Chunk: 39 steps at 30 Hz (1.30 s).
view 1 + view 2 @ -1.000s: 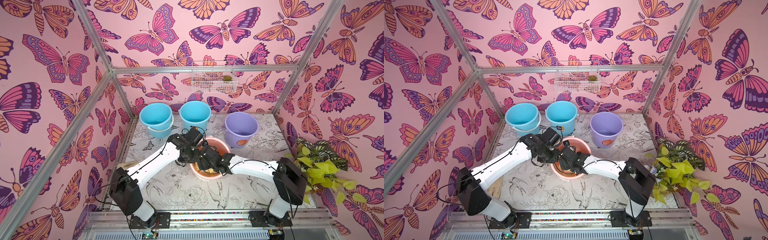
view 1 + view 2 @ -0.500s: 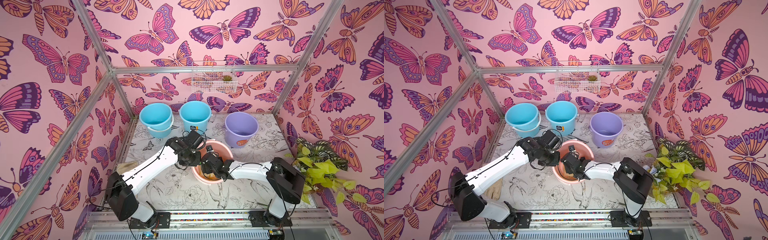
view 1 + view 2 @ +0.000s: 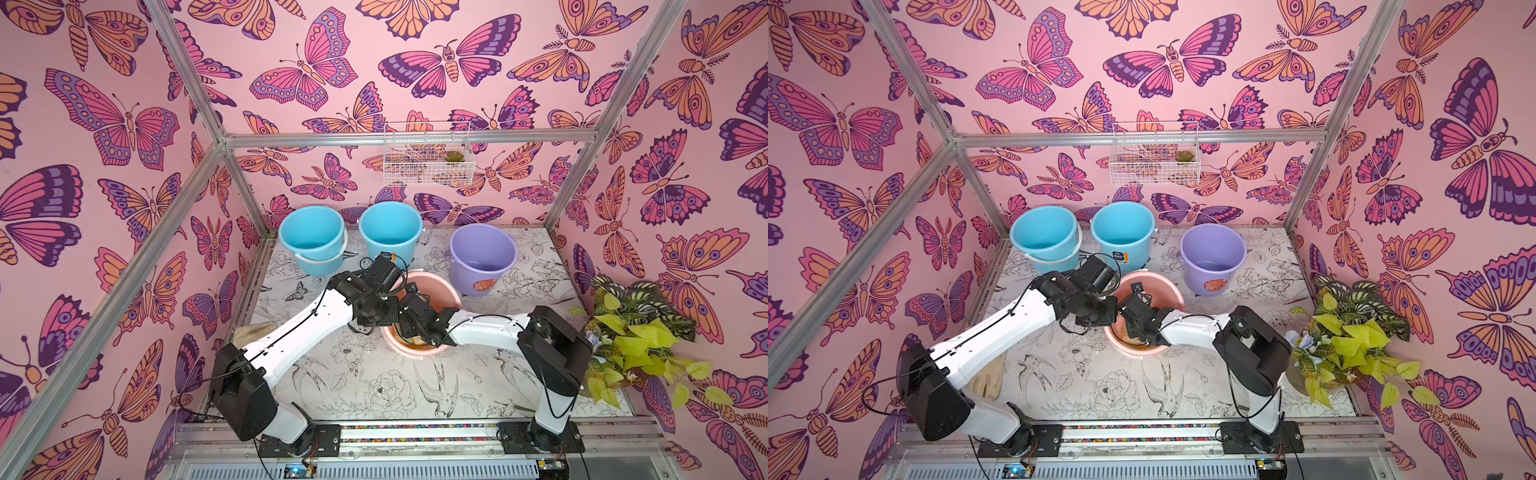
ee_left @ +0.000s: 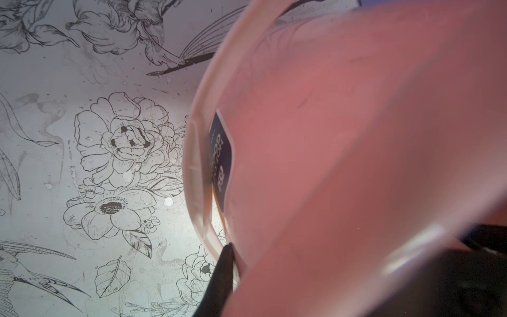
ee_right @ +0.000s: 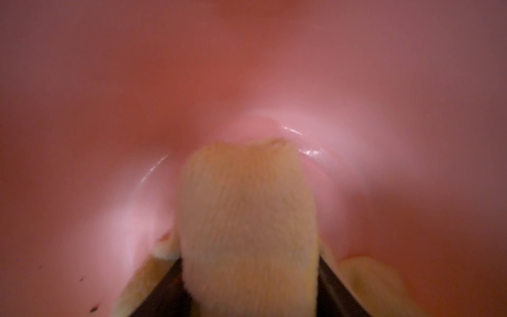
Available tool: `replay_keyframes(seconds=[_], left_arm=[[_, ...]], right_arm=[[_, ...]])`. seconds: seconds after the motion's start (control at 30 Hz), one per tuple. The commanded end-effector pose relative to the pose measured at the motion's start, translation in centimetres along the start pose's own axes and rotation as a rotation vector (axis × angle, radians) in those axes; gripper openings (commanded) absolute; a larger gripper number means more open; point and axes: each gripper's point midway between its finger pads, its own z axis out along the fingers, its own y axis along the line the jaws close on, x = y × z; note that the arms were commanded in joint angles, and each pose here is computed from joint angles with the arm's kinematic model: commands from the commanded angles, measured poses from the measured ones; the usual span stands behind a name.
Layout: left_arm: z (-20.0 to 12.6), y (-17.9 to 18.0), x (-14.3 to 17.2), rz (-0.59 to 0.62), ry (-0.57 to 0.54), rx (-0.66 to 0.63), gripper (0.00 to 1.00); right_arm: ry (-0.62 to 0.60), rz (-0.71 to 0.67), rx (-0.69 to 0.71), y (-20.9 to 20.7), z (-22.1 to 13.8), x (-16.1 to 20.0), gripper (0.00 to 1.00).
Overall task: Wipe the inside of the bucket with a cloth
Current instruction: Wipe the dirt from the inside of the bucket.
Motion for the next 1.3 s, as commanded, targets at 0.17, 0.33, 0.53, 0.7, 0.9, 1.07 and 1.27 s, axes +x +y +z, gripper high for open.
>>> replay_keyframes(seconds=[0.17, 0.33, 0.53, 0.7, 0.9, 1.07, 1.27], left_arm=[[-0.9, -2.3, 2.0, 0.121, 0.054, 0.112, 0.00], [-0.2, -1.4, 1.6, 0.128, 0.027, 0.059, 0.00], [0.2, -0.8, 1.1, 0.139, 0.008, 0.025, 0.00], [0.7, -0.6, 1.0, 0.139, 0.007, 0.011, 0.00], [0.8, -0.8, 0.9, 0.143, -0.002, 0.021, 0.00], [0.5, -0.9, 0.7, 0.145, -0.016, 0.027, 0.00], [0.2, -1.1, 0.6, 0.136, -0.022, 0.040, 0.00]], right_arm=[[0.172, -0.041, 0.000, -2.4, -0.4, 3.3, 0.12], [0.186, -0.054, -0.067, -1.5, -4.9, 1.1, 0.00], [0.171, -0.041, -0.140, -1.5, -11.8, -1.3, 0.00], [0.187, -0.037, -0.185, -1.5, -16.3, -2.5, 0.00], [0.190, -0.006, -0.263, -1.0, -19.9, -3.1, 0.00], [0.319, 0.024, -0.307, -0.1, -19.9, -1.0, 0.00], [0.484, 0.056, -0.373, 1.6, -18.0, 2.5, 0.00]])
